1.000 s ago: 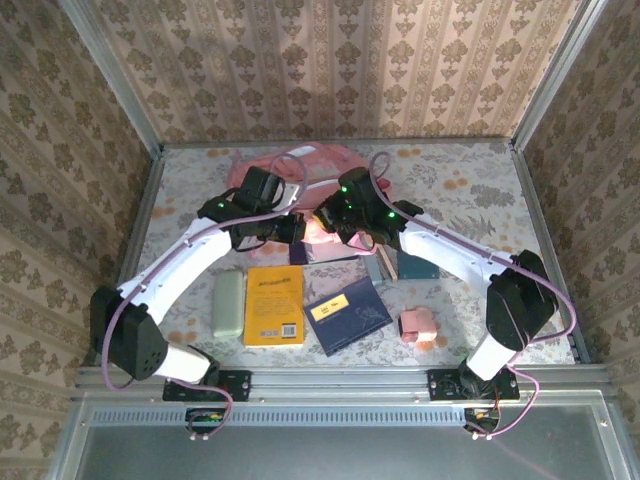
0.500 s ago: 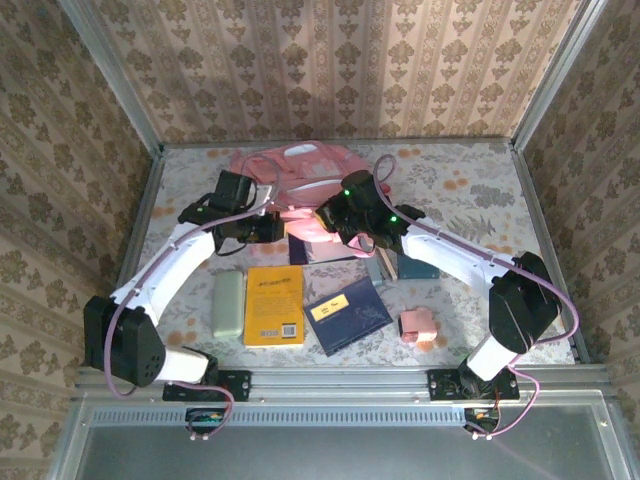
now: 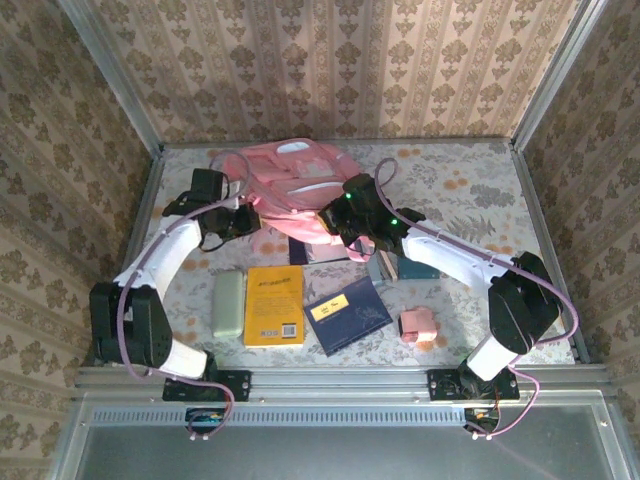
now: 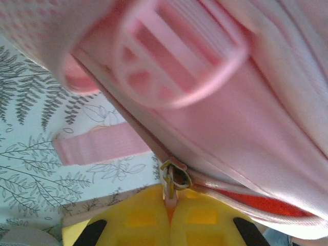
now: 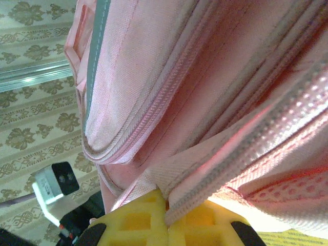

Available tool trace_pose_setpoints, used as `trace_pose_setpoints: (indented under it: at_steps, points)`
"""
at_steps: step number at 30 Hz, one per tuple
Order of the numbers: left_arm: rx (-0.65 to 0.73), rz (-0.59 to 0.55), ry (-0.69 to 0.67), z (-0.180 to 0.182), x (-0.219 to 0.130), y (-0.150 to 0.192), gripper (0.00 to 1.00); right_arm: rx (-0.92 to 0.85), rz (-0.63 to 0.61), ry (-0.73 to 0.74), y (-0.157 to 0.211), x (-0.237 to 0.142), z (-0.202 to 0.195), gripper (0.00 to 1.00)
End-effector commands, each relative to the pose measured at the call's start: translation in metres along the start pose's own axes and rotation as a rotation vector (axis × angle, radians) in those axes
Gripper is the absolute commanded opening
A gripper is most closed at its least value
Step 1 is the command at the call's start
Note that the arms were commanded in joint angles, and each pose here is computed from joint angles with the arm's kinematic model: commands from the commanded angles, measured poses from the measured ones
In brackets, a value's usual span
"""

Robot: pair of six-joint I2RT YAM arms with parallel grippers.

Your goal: Pack books, pencil case, and school supplies into a backpack

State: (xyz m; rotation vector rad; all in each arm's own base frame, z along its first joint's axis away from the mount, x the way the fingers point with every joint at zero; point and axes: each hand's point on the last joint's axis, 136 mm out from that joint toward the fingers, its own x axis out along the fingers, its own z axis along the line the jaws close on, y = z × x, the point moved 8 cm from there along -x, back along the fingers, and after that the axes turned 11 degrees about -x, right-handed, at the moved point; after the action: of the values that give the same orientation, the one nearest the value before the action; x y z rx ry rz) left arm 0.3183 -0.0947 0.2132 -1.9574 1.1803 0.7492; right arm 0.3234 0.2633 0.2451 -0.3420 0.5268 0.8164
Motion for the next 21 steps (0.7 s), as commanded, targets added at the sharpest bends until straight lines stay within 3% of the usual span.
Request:
trace_pose_setpoints:
  at_steps: [1, 7, 11, 14, 16, 21]
  points:
    - [-0.067, -0.136, -0.073, 0.012, -0.014, -0.033, 0.00, 0.007, -0.096, 0.031, -0.019, -0.006, -0.007, 0.00]
    - [-0.096, -0.183, -0.096, 0.018, -0.016, -0.052, 0.00, -0.012, -0.088, 0.030, -0.018, -0.002, -0.012, 0.00]
    - [-0.102, -0.190, -0.112, 0.020, -0.014, -0.062, 0.00, -0.151, -0.056, 0.027, -0.012, 0.000, 0.004, 0.00]
    - [-0.106, -0.198, -0.125, 0.021, -0.013, -0.068, 0.01, -0.354, -0.010, 0.061, -0.005, 0.002, 0.019, 0.37]
    - [-0.119, -0.209, -0.143, 0.025, -0.014, -0.072, 0.02, -0.441, 0.012, 0.080, -0.001, 0.003, 0.020, 0.52]
    - [-0.195, -0.207, -0.159, 0.042, -0.009, -0.080, 0.02, -0.665, 0.015, 0.113, 0.000, -0.006, 0.010, 0.57]
